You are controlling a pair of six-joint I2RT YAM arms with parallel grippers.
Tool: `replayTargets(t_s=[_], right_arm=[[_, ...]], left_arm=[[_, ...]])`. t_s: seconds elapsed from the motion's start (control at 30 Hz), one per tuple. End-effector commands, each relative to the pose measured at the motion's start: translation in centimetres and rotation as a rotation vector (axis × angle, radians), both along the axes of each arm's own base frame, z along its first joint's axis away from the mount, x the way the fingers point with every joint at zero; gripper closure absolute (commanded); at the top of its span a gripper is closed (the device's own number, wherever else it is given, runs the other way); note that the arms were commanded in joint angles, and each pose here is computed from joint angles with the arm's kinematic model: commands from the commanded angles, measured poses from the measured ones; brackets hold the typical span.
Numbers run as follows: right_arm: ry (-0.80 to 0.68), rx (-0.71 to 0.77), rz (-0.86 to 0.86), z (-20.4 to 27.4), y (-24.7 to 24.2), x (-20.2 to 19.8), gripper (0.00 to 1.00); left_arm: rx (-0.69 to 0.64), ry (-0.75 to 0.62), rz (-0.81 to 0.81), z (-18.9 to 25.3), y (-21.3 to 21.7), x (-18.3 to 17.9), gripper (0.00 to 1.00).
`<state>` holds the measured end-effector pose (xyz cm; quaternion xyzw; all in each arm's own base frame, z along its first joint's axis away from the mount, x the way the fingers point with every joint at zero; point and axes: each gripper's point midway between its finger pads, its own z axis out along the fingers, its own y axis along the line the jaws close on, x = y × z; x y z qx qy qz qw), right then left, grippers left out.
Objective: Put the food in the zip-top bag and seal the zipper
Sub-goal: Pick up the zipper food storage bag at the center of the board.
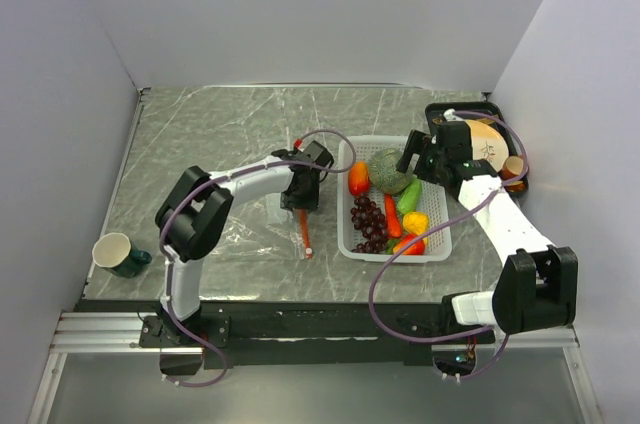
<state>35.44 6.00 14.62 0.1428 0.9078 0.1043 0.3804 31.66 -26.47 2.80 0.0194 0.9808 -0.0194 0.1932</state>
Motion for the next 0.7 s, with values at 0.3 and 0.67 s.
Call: replayTargets(t_s=[0.3,0.67], right_arm=[[-0.038,0.018,0.013,0.8,0.0,1.1,0.0],[-0.025,0.03,0.017,0.5,0.2,1.0,0.0]], left_arm=[[0.036,0.006,0.02,-0.8,-0.7,0.3,0.86],[-0.025,-0.075,0.001,3.5,-1.3,1.0,0.99]])
